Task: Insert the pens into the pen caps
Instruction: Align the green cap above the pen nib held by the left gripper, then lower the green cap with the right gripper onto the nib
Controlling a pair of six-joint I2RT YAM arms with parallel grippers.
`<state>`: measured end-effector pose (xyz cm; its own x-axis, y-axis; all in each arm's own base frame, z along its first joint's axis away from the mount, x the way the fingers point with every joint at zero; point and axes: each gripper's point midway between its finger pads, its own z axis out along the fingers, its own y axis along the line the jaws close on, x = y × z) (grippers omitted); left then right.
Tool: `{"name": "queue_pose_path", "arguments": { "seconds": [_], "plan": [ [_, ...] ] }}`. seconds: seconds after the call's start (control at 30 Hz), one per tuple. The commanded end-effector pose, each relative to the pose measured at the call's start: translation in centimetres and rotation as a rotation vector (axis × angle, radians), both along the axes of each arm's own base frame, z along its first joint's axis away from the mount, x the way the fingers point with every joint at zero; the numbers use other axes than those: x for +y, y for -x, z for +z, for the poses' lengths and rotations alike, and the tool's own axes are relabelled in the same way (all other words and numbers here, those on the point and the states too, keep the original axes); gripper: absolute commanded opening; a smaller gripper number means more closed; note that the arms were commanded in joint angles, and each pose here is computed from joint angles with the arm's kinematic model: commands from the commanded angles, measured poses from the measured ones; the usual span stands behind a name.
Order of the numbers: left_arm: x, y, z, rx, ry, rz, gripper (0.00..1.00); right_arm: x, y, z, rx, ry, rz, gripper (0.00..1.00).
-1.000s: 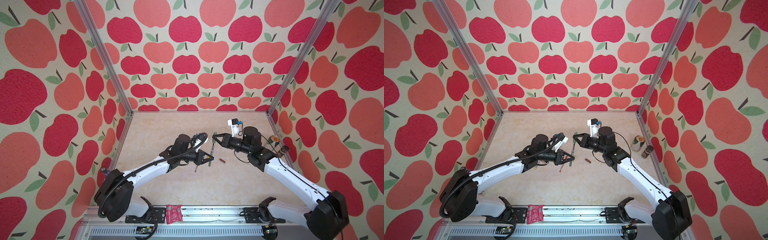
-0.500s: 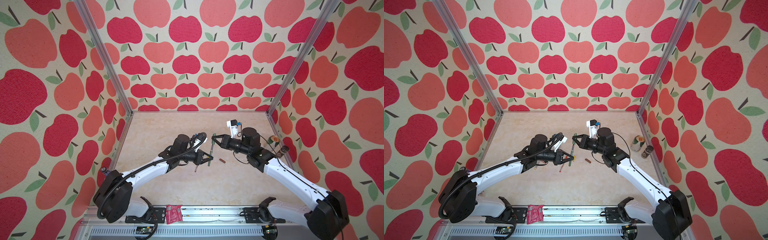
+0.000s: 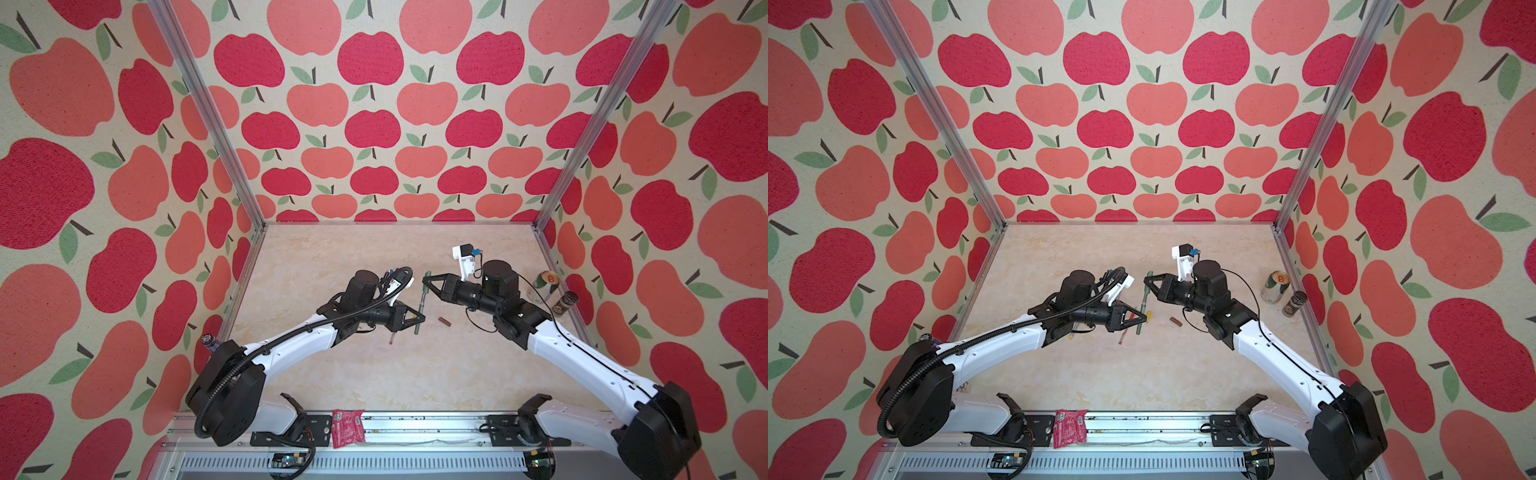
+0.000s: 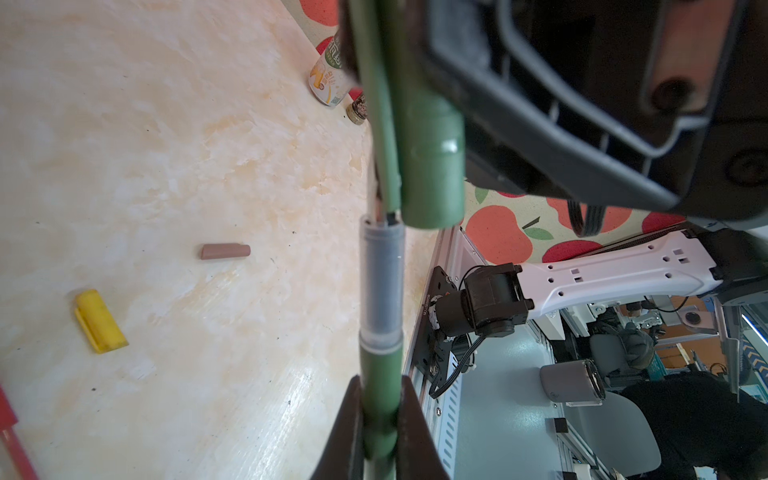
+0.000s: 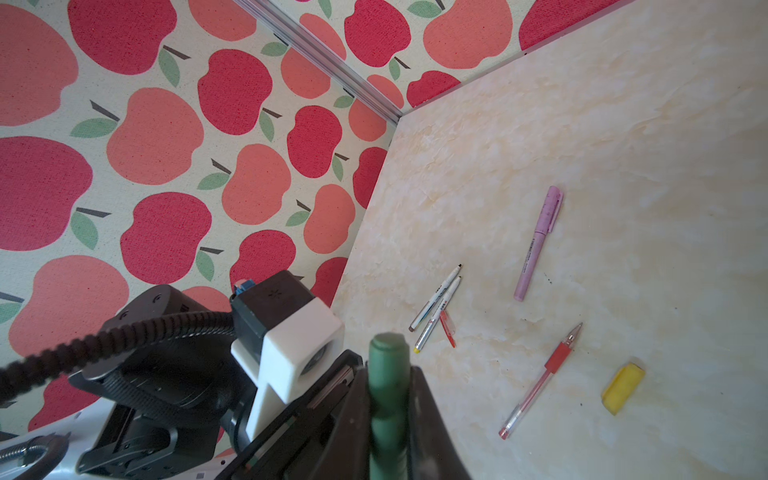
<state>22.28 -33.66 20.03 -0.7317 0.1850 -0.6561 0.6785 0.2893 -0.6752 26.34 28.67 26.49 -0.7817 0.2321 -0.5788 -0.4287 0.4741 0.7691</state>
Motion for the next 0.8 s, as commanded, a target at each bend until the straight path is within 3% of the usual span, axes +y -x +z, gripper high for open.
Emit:
{"name": "queue_pose_path", "arguments": {
  "seconds": [0.0, 0.77],
  "plan": [
    [0.4, -0.9, 2.0, -0.059, 0.046, 0.035, 0.06, 0.0, 0.9, -1.0, 0.001, 0.032, 0.023, 0.02],
    [-0.1, -0.4, 1.3, -0.024, 0.052, 0.004, 0.06, -0.2, -2.5, 2.8, -0.121, 0.002, -0.05, 0.01]
  ]
}}
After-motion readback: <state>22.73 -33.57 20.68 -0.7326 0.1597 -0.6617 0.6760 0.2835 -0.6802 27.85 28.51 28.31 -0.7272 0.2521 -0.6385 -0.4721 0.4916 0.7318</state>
